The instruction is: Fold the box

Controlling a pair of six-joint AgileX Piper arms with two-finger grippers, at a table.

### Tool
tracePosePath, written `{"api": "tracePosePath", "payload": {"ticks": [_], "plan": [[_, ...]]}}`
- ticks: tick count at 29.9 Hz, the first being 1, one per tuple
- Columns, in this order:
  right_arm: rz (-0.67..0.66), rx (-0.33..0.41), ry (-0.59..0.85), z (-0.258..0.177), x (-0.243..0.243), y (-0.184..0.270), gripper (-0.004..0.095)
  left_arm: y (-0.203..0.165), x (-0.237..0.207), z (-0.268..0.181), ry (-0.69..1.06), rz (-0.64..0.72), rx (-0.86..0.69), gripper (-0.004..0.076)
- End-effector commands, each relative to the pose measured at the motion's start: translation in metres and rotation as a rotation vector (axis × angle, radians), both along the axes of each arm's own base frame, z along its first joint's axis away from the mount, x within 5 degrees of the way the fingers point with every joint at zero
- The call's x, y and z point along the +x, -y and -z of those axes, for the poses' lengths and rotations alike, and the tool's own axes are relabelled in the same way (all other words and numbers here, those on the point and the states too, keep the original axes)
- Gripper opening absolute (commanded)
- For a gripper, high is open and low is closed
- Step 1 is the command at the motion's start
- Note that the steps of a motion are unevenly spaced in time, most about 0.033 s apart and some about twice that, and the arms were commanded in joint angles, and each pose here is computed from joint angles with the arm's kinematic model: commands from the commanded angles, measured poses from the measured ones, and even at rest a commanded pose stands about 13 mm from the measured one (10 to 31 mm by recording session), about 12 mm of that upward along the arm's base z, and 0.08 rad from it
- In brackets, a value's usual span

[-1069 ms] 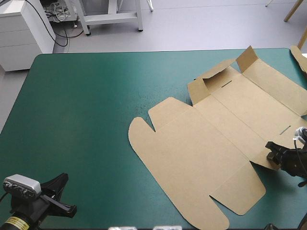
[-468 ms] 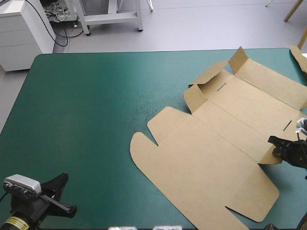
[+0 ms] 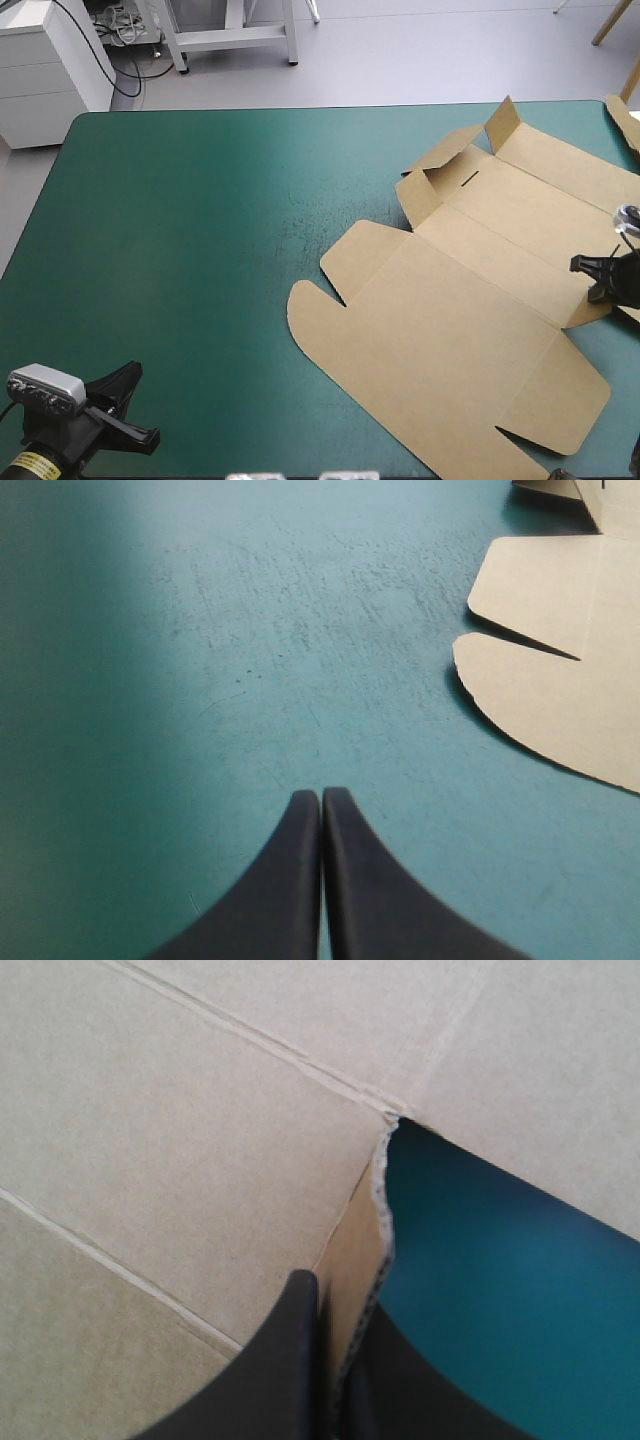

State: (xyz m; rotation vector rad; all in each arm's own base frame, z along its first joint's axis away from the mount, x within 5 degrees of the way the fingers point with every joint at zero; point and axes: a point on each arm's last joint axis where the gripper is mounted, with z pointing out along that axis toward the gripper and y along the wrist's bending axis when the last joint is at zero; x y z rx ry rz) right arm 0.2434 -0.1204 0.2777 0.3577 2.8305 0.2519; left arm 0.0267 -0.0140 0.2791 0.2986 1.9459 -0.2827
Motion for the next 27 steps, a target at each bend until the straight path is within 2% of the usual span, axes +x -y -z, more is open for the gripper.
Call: {"api": "tracePosePath", "payload": {"ticks": [1,4,9,17,23,27], "plan": [[-0.123,-0.095,-0.025,-0.011,0.03,-0.009,-0.0017,0.001,0.003,-0.013,0.073,-0.002,-0.036,-0.0008],[-0.209,-0.148,-0.034,-0.009,0.062,-0.032,-0.0017,0.001,0.003,-0.013,0.073,-0.002,-0.036,-0.0008],[-0.369,-0.172,-0.002,-0.011,0.11,-0.078,-0.0018,0.001,0.003,-0.013,0.073,-0.002,-0.036,-0.0008],[-0.625,-0.263,0.092,-0.015,0.166,-0.162,-0.002,0.001,0.003,-0.013,0.073,-0.002,-0.036,-0.0008],[-0.85,-0.297,0.166,-0.009,0.187,-0.238,-0.002,0.001,0.003,-0.013,0.073,-0.002,-0.036,-0.0008],[-1.043,-0.403,0.209,-0.007,0.186,-0.284,-0.002,0.001,0.003,-0.013,0.073,-0.002,-0.036,-0.0008]]}}
